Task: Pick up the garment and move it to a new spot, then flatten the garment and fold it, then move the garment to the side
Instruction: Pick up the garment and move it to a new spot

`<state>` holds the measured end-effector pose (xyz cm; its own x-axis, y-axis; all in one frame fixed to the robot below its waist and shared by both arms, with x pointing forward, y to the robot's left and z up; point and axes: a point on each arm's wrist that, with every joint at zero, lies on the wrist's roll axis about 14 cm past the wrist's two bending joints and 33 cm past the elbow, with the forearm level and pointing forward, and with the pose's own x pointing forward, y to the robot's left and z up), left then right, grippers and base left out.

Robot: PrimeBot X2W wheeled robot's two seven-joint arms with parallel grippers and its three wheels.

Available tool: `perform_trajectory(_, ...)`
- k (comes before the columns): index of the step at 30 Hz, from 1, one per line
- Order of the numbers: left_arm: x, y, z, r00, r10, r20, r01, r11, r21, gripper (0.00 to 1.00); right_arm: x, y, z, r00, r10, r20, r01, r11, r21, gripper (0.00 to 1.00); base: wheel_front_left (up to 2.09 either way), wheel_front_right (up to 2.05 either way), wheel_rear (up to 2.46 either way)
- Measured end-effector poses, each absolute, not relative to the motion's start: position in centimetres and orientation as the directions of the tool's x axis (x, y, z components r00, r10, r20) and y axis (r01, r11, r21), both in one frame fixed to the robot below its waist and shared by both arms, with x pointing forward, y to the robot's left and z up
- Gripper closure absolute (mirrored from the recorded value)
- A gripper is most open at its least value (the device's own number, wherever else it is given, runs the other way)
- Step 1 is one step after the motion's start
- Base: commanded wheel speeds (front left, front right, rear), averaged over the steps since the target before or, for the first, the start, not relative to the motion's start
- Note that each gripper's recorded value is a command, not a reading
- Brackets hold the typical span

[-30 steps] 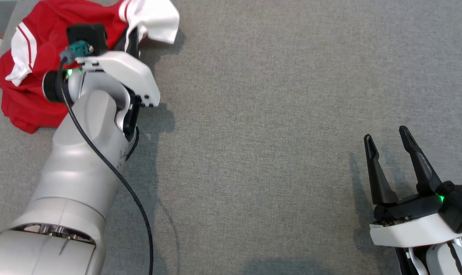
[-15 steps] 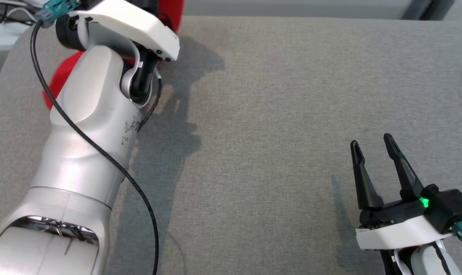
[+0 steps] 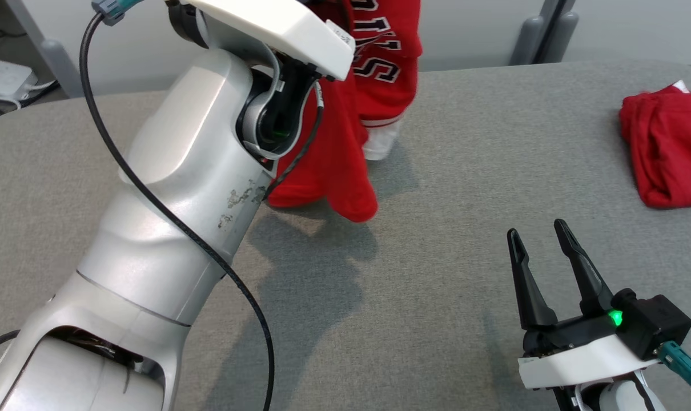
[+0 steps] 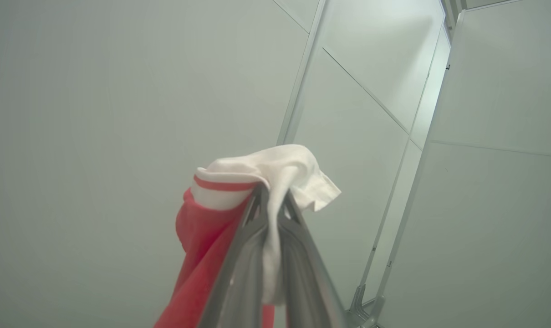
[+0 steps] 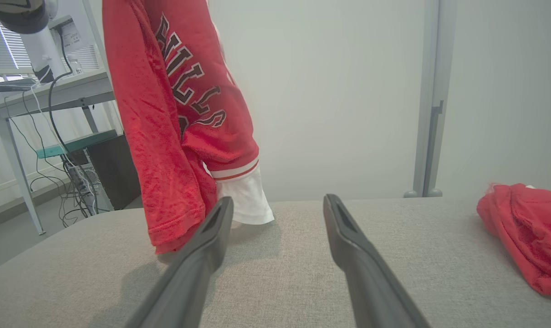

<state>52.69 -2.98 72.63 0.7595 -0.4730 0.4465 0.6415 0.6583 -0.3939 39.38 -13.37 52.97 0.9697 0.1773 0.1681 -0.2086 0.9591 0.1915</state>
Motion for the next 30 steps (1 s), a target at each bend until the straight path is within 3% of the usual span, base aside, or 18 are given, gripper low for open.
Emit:
perform_trajectory(7,48.8,-7.8,76.8,0.675,-0.529,0.514,0.735,0.540,-0.410,1.00,37.3,-15.2,53.8,0.976,0.119,0.183,-0.154,0.969,0.191,0.00,0.00,0.00,0.00)
perform_trajectory(12,48.3,-10.0,76.1,0.666,-0.565,0.487,0.745,0.529,-0.405,1.00,36.7,-16.3,54.1,0.978,0.083,0.190,-0.120,0.973,0.195,0.00,0.00,0.00,0.00)
perform_trajectory(20,52.5,-5.6,61.6,0.850,-0.500,0.168,0.504,0.676,-0.537,1.00,38.0,-15.6,52.9,0.982,0.102,0.160,-0.135,0.969,0.206,0.00,0.00,0.00,0.00)
perform_trajectory(30,51.4,2.6,48.2,0.921,-0.370,-0.123,0.271,0.833,-0.483,1.00,39.9,-12.9,50.8,0.977,0.180,0.111,-0.201,0.954,0.222,0.00,0.00,0.00,0.00)
